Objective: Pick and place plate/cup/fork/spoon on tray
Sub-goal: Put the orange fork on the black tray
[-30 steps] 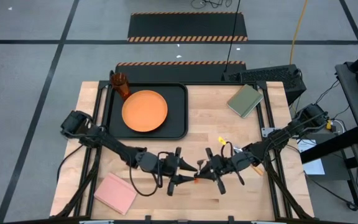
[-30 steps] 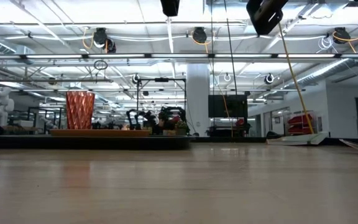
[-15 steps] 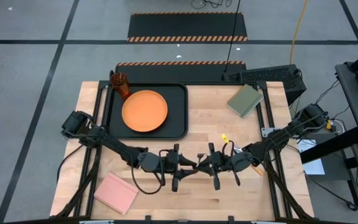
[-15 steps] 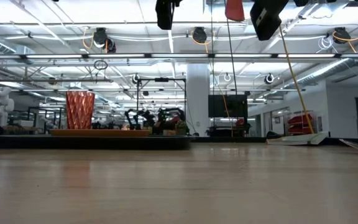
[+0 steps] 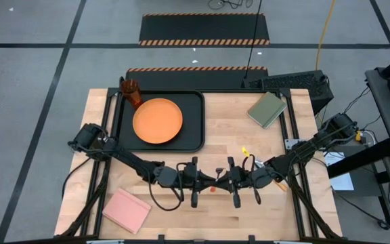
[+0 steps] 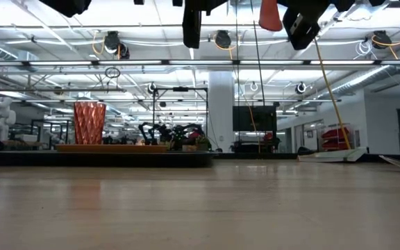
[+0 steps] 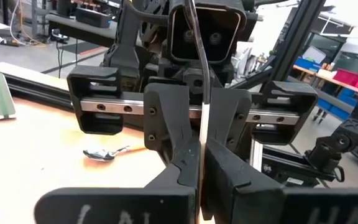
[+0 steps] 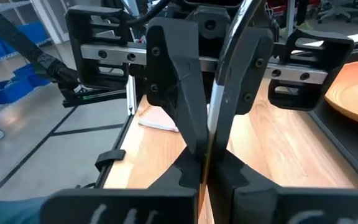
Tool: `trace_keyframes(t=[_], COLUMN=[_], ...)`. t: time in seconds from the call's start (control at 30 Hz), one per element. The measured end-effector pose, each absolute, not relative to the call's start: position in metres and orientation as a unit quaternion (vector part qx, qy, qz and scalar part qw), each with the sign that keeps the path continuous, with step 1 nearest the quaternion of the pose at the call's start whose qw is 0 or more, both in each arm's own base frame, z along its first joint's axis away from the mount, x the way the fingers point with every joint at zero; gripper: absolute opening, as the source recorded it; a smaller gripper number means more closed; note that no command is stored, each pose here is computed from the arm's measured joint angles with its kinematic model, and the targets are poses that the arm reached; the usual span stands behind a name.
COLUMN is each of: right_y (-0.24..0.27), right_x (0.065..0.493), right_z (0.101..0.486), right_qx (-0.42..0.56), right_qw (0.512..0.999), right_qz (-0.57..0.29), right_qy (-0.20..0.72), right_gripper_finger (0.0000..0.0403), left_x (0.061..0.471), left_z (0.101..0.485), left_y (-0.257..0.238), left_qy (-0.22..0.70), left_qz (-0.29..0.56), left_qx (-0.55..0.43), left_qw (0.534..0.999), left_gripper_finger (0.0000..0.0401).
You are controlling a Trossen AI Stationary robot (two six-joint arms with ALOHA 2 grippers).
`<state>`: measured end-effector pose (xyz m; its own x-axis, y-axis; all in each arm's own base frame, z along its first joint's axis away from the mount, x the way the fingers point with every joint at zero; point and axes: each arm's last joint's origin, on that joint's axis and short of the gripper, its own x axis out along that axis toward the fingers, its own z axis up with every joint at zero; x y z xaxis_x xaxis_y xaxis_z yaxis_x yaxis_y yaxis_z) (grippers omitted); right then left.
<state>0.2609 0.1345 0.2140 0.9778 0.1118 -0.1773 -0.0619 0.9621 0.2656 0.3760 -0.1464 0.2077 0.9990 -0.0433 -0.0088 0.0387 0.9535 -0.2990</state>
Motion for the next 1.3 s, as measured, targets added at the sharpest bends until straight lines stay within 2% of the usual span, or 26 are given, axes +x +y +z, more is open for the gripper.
trace_keyframes(t=[0.13, 0.37, 0.7, 0.83, 1.03, 1.3], right_y=[0.134, 0.136, 0.133, 0.132, 0.133, 0.146], right_x=[0.261, 0.258, 0.258, 0.257, 0.253, 0.250], right_z=[0.215, 0.213, 0.209, 0.208, 0.214, 0.221], right_qx=[0.151, 0.156, 0.205, 0.184, 0.168, 0.147], right_qw=[0.984, 0.983, 0.972, 0.975, 0.971, 0.965], right_qz=[0.035, -0.029, -0.045, -0.065, -0.166, -0.215], right_qy=[0.093, 0.089, 0.109, 0.106, 0.046, -0.017], right_gripper_finger=[0.0017, 0.0096, 0.0195, 0.0227, 0.0238, 0.0221], left_x=[0.375, 0.374, 0.365, 0.355, 0.340, 0.341], left_z=[0.210, 0.211, 0.220, 0.230, 0.230, 0.217], left_y=[-0.148, -0.146, -0.145, -0.143, -0.148, -0.149], left_qy=[0.006, 0.008, 0.039, 0.060, 0.088, 0.071], left_qz=[-0.021, -0.006, 0.061, 0.101, 0.203, 0.286], left_qx=[-0.140, -0.128, -0.087, -0.067, -0.037, -0.043], left_qw=[0.990, 0.992, 0.994, 0.991, 0.975, 0.955], left_gripper_finger=[0.0007, 0.0005, 0.0005, 0.0005, 0.0005, 0.0005])
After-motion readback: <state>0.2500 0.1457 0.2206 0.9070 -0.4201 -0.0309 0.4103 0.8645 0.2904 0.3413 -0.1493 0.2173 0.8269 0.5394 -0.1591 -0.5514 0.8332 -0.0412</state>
